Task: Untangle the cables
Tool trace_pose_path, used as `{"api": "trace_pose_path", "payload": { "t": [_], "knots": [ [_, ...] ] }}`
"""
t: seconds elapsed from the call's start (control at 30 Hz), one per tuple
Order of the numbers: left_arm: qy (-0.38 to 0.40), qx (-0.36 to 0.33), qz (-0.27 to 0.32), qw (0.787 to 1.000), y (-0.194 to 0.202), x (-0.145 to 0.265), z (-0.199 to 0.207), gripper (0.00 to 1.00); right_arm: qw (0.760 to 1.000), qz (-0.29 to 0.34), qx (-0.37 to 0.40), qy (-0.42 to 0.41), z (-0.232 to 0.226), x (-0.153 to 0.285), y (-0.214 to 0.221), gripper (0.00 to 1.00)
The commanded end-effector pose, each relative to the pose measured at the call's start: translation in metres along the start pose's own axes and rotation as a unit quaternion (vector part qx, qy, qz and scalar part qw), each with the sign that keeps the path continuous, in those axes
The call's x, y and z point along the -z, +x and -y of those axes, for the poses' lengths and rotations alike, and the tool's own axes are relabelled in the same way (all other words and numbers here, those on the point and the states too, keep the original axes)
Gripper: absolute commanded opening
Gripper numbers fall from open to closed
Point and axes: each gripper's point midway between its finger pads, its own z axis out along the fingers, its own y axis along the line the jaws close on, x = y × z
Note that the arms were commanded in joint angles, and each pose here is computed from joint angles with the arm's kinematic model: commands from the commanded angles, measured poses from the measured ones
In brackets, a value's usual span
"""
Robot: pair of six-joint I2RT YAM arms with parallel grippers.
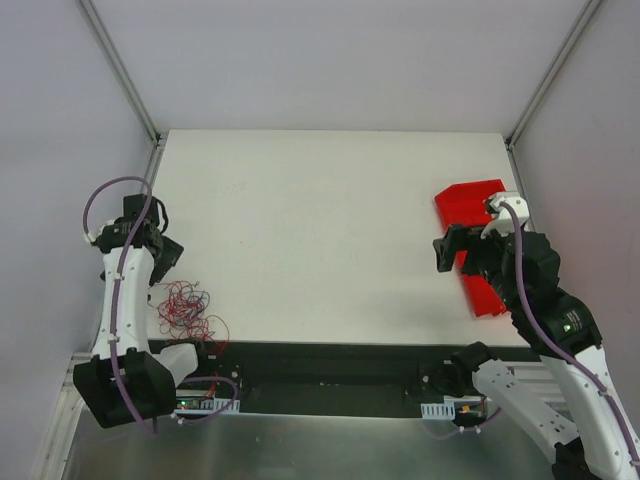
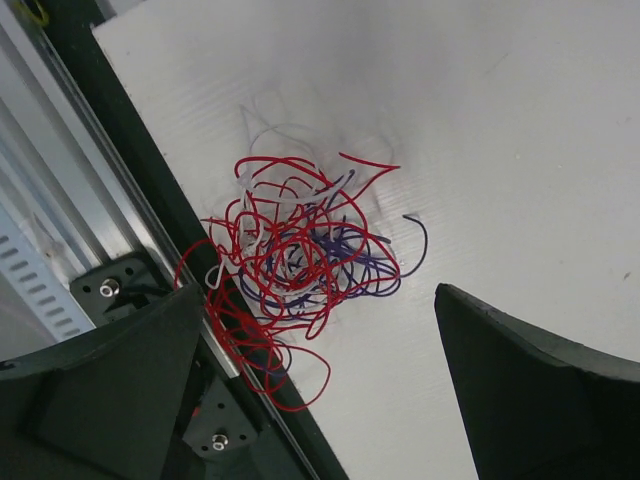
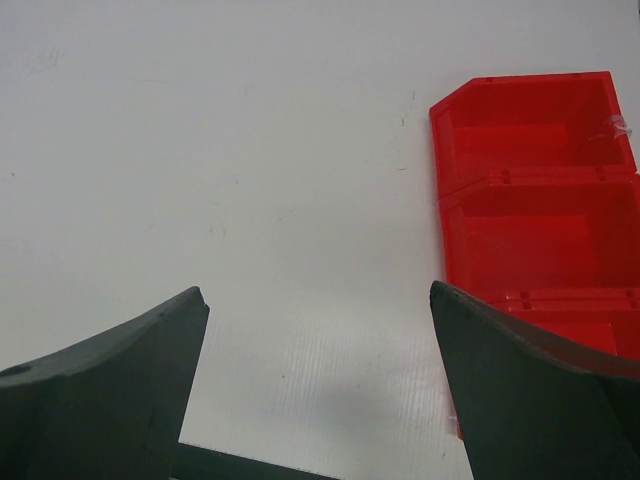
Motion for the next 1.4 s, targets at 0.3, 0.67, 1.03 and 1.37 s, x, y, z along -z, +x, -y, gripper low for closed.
{"api": "trace_pose_path", "payload": {
  "t": [0.3, 0.67, 1.03, 1.37],
  "knots": [
    [0.019, 0.119, -0.156, 0.98, 0.074, -0.073, 0.015, 0.99, 0.998, 0.016, -0.003, -0.059, -0.021, -0.003, 0.0, 0.96],
    [0.079, 0.133, -0.175, 0.972, 0.096, -0.1, 0.038, 0.53, 0.998, 0.023, -0.006, -0.058, -0.019, 0.002, 0.002, 0.96],
    [0.394, 0.0, -0.193, 0.899, 0.088, -0.015, 0.157, 0.0, 0.998, 0.008, -0.021, -0.065, -0.021, -0.002, 0.019, 0.96],
    [0.53, -0.193, -0.239, 0.79, 0.153, 0.091, 0.239, 0.0, 0.985, -0.106, -0.017, -0.134, -0.058, -0.036, 0.056, 0.96]
  ]
}}
